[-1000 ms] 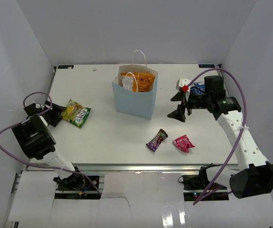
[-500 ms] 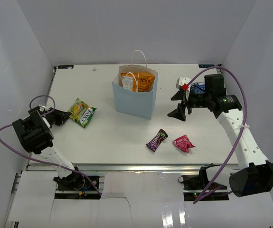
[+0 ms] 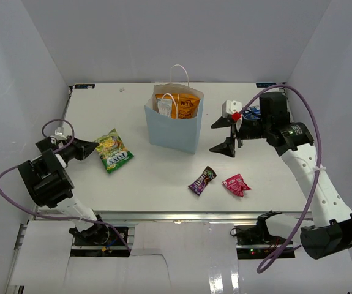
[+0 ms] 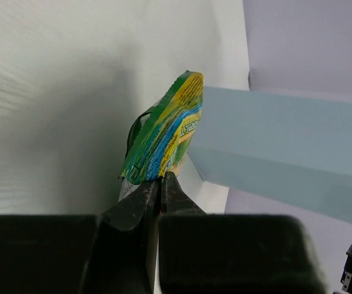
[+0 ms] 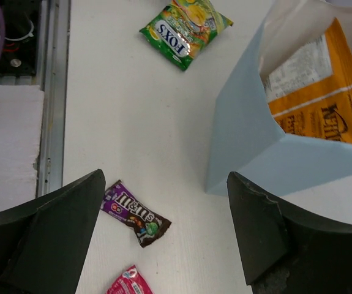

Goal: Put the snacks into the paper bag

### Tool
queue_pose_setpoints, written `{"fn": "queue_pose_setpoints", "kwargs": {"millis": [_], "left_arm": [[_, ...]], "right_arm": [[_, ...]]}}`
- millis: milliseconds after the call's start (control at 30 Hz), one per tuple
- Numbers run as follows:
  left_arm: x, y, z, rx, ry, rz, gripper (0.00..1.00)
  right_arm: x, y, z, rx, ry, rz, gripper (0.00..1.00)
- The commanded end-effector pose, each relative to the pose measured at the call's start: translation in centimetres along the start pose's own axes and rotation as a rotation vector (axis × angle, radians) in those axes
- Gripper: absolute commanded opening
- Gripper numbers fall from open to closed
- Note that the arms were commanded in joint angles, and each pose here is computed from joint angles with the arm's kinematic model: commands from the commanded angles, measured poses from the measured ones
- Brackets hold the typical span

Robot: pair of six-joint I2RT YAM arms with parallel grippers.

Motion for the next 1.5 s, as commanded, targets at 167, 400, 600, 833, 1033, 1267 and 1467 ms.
{"fn": "queue_pose_setpoints", "kwargs": {"millis": [167,400,600,833,1033,1267,1467], "left_arm": [[1.9,-6.7,5.3,-0.180,0.116,0.217,0.00],[3.5,-11.5,8.9,-0.349,0.172,0.348,0.00],[3.8,-13.4,11.3,-0.424,0.256,0.399,0.00],[3.5,-16.5,13.1,-0.547,0.311,0.469,0.00],[4.7,-18.4,15.0,-0.600,0.344,0.529,0.00],[6.0,-18.9,16.1,-0.610,0.354,0.566,0.00],[6.6,-19.7,16.1,-0.619,0.346,0.587,0.00]], "right_arm": [[-6.2,2.1,-4.7,0.012,-0.011,0.038,0.84],[-11.2,3.1,-7.9,0.053,-0.078,-0.283,0.96],[-15.4,4.0,-6.7,0.103,0.000,-0.396,0.98],[-19.0,4.5,-5.5,0.085,0.087,-0.262,0.98],[-21.3,3.6,-2.9,0.036,0.169,-0.207,0.98],[-22.7,3.2,0.4,0.026,0.243,-0.182,0.98],[-23.7,3.2,1.7,0.017,0.279,-0.233,0.97]]}}
Point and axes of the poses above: each gripper's point midway between its finger pads, its own x axis back along the fingers, its own y axis along the line the jaws close on, z = x × y, the point moved 9 cm from there along x, back along the fingers, and after that the axes turned 8 degrees about -x, right-handed, at the moved point
